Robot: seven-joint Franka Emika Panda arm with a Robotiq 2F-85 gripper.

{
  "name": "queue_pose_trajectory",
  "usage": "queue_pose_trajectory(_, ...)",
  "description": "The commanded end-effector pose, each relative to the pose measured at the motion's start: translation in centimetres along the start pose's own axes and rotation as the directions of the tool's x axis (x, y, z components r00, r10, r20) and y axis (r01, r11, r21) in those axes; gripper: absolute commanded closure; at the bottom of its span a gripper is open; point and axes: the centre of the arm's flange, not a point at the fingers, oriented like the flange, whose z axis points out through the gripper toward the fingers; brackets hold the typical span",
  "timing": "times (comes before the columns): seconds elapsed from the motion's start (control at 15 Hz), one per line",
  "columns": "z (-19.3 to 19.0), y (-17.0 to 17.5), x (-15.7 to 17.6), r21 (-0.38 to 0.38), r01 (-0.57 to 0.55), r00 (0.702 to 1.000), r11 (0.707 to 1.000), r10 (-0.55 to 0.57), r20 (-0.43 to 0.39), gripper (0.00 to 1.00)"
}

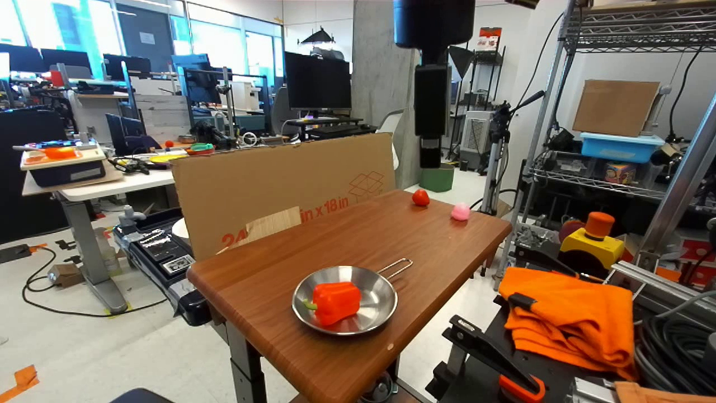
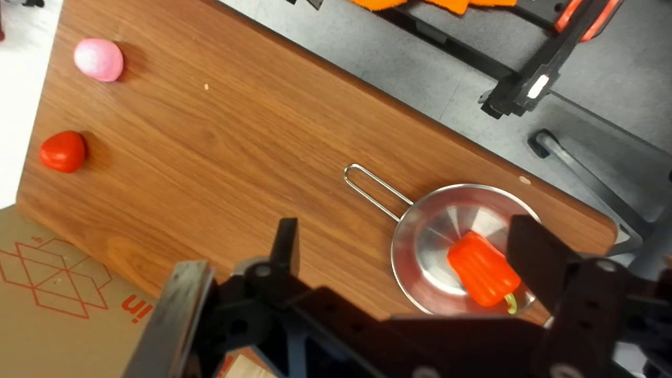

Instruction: Remove the pepper from the pan and put it on the table

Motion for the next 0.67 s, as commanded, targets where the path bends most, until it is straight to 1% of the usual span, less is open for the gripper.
queue_pose_trajectory(0.0,-0.17,-0.10,-0.06,-0.055,-0.087,0.993,0.995,0.091,0.080,0.00)
queue_pose_trajectory(0.13,0.06,0.08,-0.31,-0.053,-0.122,0.985,0.991,0.128,0.115,0.00)
queue_pose_trajectory(0.33,0.41,0.30,-0.66,-0.030,-0.133,0.980,0.991,0.136,0.145,0.00)
queue_pose_trajectory(0.4,0.46,0.32,-0.74,-0.019,-0.125,0.982,0.992,0.126,0.141,0.00)
queue_pose_trajectory(0.47,0.49,0.33,-0.90,0.003,-0.088,0.991,0.996,0.087,0.102,0.00)
queue_pose_trajectory(0.6,0.47,0.16,-1.03,-0.005,-0.017,0.999,1.000,0.017,0.036,0.00)
